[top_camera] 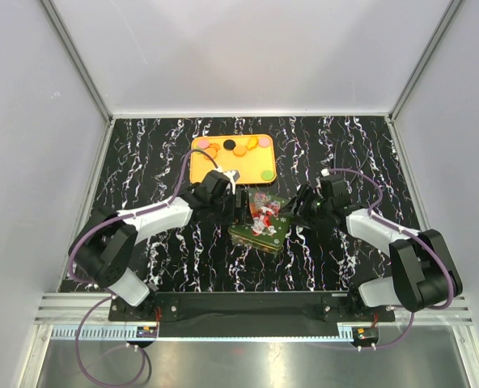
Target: Pack the cookies
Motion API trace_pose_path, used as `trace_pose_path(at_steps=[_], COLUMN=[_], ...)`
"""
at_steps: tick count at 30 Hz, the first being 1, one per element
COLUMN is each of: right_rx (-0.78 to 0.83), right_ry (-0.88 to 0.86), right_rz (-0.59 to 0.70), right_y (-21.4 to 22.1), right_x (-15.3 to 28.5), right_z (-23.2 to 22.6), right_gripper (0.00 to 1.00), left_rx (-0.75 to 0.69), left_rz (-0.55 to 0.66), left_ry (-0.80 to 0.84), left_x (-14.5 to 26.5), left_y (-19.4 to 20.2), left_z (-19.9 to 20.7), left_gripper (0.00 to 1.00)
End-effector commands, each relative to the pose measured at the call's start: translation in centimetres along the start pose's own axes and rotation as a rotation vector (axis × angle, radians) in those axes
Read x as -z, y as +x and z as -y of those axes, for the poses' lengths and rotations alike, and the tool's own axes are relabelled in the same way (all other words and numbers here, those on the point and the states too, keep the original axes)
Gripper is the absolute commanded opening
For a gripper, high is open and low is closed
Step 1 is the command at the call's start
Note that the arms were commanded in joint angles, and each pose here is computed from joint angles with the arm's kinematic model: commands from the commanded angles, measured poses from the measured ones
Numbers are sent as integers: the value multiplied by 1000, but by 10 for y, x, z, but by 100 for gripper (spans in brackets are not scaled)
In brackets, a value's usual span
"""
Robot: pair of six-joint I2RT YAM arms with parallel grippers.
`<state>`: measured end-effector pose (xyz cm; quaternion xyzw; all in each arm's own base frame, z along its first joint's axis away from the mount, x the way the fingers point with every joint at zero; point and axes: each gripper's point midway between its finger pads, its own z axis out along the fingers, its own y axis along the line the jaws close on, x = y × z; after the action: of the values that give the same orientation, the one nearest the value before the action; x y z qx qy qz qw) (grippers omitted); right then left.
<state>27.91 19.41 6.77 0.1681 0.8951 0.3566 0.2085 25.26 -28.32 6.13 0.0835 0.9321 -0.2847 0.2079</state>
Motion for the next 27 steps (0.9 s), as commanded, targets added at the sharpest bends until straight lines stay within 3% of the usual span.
trace_pose_path(at_steps=[1,13,27], right_rx=[8,-39,-144], right_ry=[-186,-285,-418], right_rz=[-36,-165,-208], right_y=[4,24,21], right_x=[17,21,15], right_z=[-44,-57,-72], right_gripper=[65,71,72], left_rx=[-16,-29,-68], left_rz=[25,39,51], left_ry=[-58,-102,-98], left_x=[-4,-1,-1], left_y=[-7,-6,3], left_z=[-7,-12,9], left_gripper=[85,86,87])
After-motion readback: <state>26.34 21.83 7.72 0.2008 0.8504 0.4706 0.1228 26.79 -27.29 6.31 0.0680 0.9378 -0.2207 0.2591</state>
